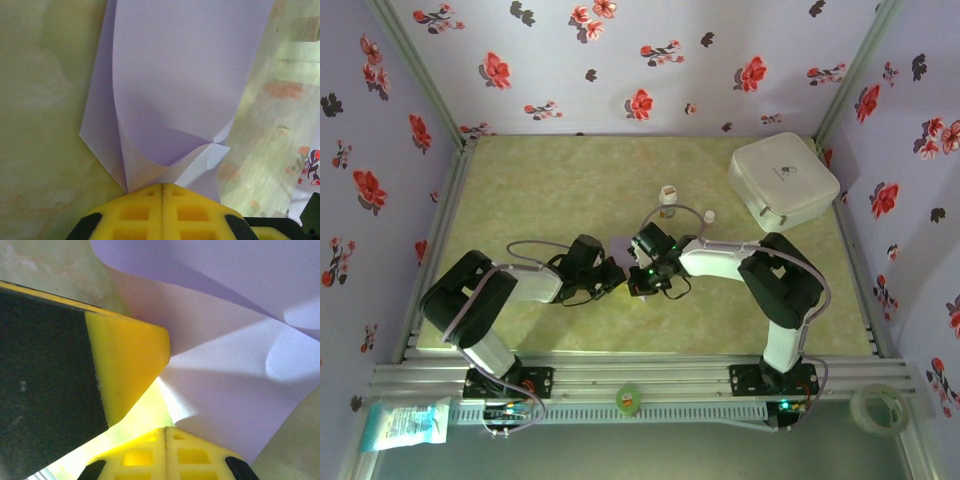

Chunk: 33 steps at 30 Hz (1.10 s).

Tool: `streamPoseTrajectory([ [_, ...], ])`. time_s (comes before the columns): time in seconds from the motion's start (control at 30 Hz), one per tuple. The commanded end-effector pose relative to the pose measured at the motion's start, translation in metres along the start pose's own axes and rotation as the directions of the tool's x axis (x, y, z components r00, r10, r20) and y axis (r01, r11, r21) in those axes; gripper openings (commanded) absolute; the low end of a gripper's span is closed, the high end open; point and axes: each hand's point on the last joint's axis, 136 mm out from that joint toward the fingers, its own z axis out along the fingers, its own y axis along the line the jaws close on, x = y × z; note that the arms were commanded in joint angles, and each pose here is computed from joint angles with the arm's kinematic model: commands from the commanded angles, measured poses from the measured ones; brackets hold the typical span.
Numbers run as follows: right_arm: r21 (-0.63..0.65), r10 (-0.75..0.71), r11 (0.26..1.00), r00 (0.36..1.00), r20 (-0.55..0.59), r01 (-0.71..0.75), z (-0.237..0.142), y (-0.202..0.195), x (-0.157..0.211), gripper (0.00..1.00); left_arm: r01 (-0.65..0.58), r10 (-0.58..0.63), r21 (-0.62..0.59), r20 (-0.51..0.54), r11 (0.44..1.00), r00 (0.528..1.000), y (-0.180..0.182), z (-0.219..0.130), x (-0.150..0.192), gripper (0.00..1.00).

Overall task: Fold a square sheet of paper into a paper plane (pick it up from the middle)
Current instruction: Third fold the triangle at the center of the table.

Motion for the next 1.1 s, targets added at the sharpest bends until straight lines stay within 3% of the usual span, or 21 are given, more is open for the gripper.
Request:
streamPoseTrajectory([
  [0.0, 0.046, -0.010, 0.999, 1.000, -0.013, 0.011, 0.003, -0.009, 0.005, 0.02, 0.008, -0.008, -0.080, 0.000, 0.997, 1.000, 0.021, 0.003, -0.001, 0.00],
  [0.47, 0.047, 0.019, 0.999, 0.999, -0.027, -0.018, 0.009, -0.020, 0.016, 0.03, 0.014, -0.014, -0.092, -0.001, 0.996, 1.000, 0.026, 0.004, -0.002, 0.00],
  [1.07, -0.061, 0.044, 0.997, 0.999, -0.008, -0.045, 0.001, -0.015, 0.028, 0.06, 0.045, -0.044, -0.120, 0.009, 0.992, 0.999, 0.038, 0.004, -0.004, 0.00],
])
